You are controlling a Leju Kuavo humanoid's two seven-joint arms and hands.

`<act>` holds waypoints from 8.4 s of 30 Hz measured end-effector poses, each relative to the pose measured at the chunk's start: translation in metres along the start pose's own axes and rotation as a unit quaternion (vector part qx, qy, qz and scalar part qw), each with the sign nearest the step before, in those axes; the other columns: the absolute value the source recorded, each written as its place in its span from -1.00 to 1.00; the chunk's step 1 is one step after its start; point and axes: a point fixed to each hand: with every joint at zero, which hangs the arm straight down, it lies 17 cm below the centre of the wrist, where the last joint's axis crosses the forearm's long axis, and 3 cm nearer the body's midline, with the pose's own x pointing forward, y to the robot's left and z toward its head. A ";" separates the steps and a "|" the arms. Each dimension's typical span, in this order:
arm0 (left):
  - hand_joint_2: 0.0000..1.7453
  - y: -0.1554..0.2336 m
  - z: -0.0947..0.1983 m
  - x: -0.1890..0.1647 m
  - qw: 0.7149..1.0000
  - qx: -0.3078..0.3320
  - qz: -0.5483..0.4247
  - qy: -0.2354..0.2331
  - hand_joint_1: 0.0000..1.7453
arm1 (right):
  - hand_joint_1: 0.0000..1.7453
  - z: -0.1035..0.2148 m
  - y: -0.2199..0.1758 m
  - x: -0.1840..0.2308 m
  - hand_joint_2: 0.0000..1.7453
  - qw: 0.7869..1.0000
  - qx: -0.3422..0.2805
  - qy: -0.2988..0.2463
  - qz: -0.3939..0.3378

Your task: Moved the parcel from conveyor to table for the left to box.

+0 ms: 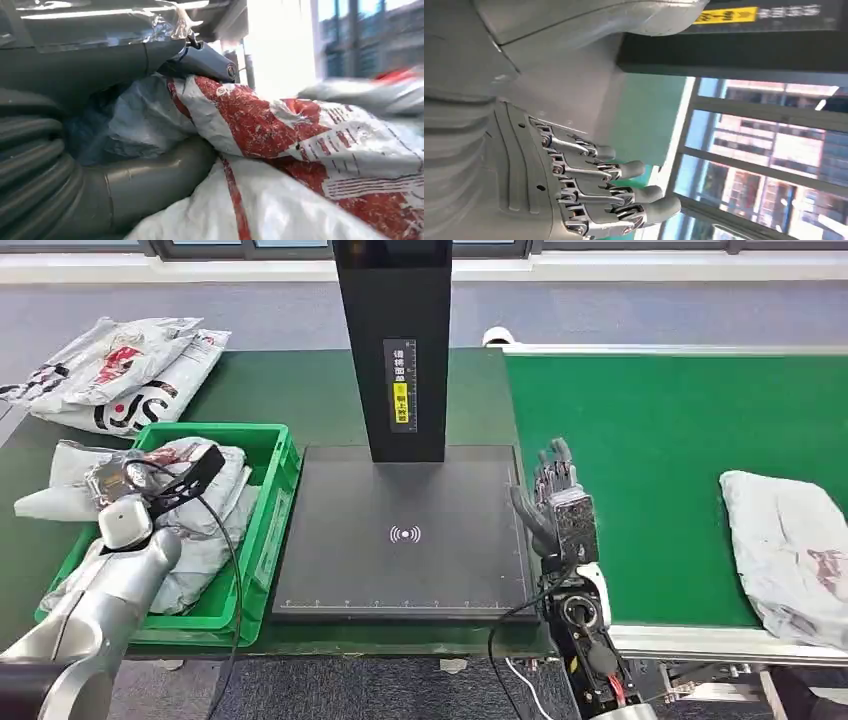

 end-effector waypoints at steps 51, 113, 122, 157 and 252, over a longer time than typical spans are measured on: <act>1.00 0.136 0.031 0.072 0.853 0.202 0.446 -0.183 -1.00 | -1.00 0.021 -0.020 -0.011 1.00 1.000 -0.023 0.004 0.004; 1.00 0.096 0.232 0.294 0.596 -0.123 0.684 -0.401 -1.00 | -1.00 -0.024 -0.111 -0.058 1.00 0.939 -0.116 0.027 0.323; 1.00 0.072 0.252 0.313 0.589 -0.161 0.692 -0.386 -1.00 | -1.00 -0.008 -0.201 -0.096 1.00 0.779 -0.115 0.124 0.604; 1.00 0.019 0.266 0.313 0.610 -0.222 0.668 -0.363 -1.00 | 0.40 0.157 -0.316 -0.235 1.00 0.570 0.008 0.531 0.627; 1.00 0.073 0.199 0.232 0.654 -0.023 0.690 -0.310 -1.00 | -1.00 0.059 0.125 -0.063 1.00 0.891 0.223 0.008 0.395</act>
